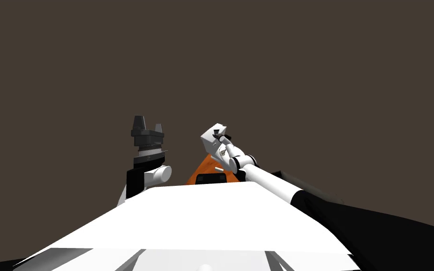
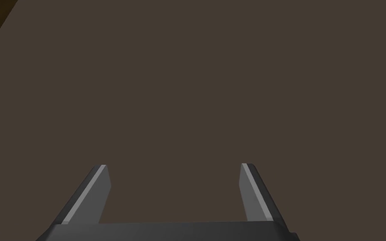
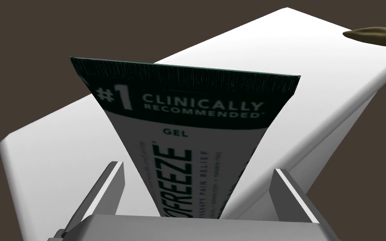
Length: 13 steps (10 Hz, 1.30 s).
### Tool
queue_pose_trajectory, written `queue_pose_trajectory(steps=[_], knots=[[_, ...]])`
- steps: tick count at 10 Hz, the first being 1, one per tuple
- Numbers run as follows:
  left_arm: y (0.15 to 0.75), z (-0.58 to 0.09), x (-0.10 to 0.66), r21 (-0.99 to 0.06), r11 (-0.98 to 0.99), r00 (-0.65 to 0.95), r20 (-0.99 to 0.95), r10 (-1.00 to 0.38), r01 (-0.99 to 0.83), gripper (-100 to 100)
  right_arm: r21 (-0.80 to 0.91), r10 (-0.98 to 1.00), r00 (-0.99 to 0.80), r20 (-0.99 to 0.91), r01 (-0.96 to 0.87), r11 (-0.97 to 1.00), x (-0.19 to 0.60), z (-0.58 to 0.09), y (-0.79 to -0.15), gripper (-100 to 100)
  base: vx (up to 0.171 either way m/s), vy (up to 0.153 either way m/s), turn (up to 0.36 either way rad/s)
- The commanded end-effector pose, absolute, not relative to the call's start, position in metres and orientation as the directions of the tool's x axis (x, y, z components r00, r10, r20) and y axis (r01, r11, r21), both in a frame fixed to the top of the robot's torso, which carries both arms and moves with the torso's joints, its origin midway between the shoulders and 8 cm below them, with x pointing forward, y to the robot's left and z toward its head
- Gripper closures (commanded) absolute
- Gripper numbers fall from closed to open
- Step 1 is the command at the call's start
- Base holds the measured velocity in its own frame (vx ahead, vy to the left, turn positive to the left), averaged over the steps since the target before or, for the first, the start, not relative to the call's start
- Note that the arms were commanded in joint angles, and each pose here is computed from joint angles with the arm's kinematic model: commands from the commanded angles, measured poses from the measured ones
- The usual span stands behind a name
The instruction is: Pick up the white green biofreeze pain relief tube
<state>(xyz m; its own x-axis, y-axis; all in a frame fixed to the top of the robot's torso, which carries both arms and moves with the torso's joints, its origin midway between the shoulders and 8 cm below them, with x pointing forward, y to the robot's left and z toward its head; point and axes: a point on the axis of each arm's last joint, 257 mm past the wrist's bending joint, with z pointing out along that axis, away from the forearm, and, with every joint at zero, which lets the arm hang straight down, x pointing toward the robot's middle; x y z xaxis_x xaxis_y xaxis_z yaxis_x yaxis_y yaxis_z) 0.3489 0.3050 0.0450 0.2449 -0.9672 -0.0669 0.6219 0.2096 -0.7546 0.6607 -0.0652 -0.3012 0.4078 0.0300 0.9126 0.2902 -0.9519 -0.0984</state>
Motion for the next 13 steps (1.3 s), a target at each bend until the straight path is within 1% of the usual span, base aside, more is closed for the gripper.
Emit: queue_pose_trajectory(steps=[1,3,4,6,8,9,10,13], knots=[[0.305,0.045,0.349,-0.755,0.210,0.245,-0.067,-0.967,0.622,0,-0.121,-0.007,0.407,0.913,0.256,-0.959,0.665,-0.301,-0.070,-100,-0.030,-0.086,0.279],[0.305,0.045,0.349,-0.755,0.210,0.245,-0.067,-0.967,0.622,0,-0.096,-0.008,0.370,0.929,0.219,-0.971,0.671,-0.293,-0.083,-100,-0.062,-0.125,0.341],[0.305,0.045,0.349,-0.755,0.210,0.245,-0.067,-0.967,0.622,0,-0.117,-0.031,0.376,0.926,0.210,-0.971,0.671,-0.293,-0.084,-100,-0.030,-0.050,0.012],[0.305,0.045,0.349,-0.755,0.210,0.245,-0.067,-0.967,0.622,0,-0.087,-0.022,0.331,0.943,0.180,-0.980,0.676,-0.284,-0.096,-100,-0.041,-0.087,0.299],[0.305,0.045,0.349,-0.755,0.210,0.245,-0.067,-0.967,0.622,0,-0.130,-0.067,0.340,0.938,0.164,-0.978,0.676,-0.284,-0.096,-100,-0.010,-0.019,-0.016],[0.305,0.045,0.349,-0.755,0.210,0.245,-0.067,-0.967,0.622,0,-0.114,-0.051,0.337,0.940,0.170,-0.979,0.676,-0.284,-0.096,-100,0.000,0.000,0.000],[0.305,0.045,0.349,-0.755,0.210,0.245,-0.067,-0.967,0.622,0,-0.119,-0.057,0.338,0.940,0.168,-0.979,0.676,-0.284,-0.096,100,0.000,0.000,0.000],[0.305,0.045,0.349,-0.755,0.210,0.245,-0.067,-0.967,0.622,0,-0.118,-0.055,0.337,0.940,0.168,-0.979,0.676,-0.284,-0.097,100,0.000,0.000,0.000]])
